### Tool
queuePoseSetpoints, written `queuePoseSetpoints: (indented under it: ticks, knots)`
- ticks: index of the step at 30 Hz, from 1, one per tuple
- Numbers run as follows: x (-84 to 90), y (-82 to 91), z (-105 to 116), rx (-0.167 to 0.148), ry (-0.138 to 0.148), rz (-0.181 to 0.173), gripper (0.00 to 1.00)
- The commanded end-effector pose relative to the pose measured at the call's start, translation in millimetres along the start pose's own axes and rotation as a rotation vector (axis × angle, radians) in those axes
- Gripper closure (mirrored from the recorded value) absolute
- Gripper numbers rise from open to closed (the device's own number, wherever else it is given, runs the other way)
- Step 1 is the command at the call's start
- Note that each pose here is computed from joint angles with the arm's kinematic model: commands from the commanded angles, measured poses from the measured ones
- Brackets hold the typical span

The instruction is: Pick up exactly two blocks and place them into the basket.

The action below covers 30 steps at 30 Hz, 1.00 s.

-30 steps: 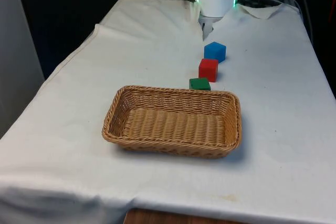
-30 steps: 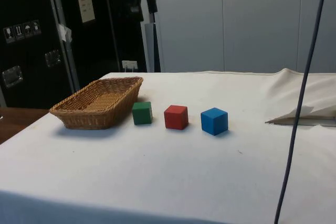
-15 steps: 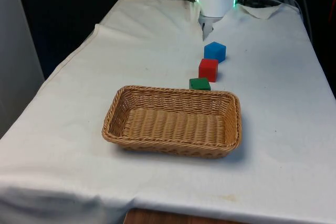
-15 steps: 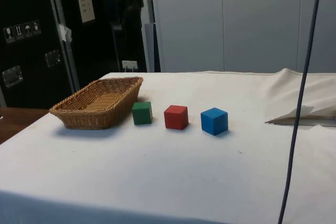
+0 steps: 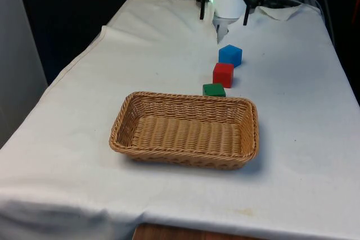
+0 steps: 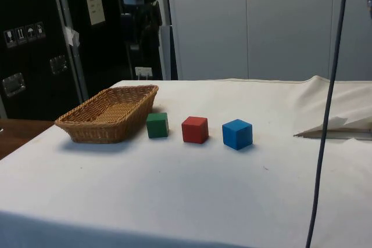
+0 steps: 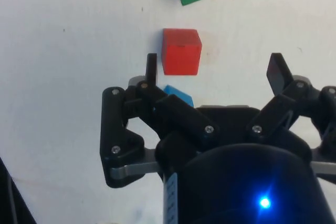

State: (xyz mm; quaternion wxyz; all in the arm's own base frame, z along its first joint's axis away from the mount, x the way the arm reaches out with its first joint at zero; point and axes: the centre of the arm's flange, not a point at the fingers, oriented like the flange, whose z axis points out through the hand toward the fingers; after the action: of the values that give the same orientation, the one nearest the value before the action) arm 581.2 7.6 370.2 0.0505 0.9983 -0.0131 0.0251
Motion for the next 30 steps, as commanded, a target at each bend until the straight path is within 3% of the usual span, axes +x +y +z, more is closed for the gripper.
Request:
queuePoseSetpoints:
  ticks: [1, 3, 9, 10, 12, 18, 30]
  knots:
    - [-0.2, 2.4, 2, 0.004, 0.004, -0.001, 0.0]
    - [-0.8, 9.7, 11, 0.031, 0.022, -0.006, 0.0]
    - [-1.7, 13.7, 29, 0.052, 0.036, -0.03, 0.0]
    - [-1.4, 13.4, 27, 0.041, 0.027, -0.025, 0.0]
    - [-2.3, 14.8, 36, 0.054, 0.037, -0.036, 0.0]
    - [-3.3, 17.4, 52, 0.046, 0.029, -0.052, 0.0]
    - [-4.6, 13.9, 103, 0.045, 0.032, -0.126, 0.0]
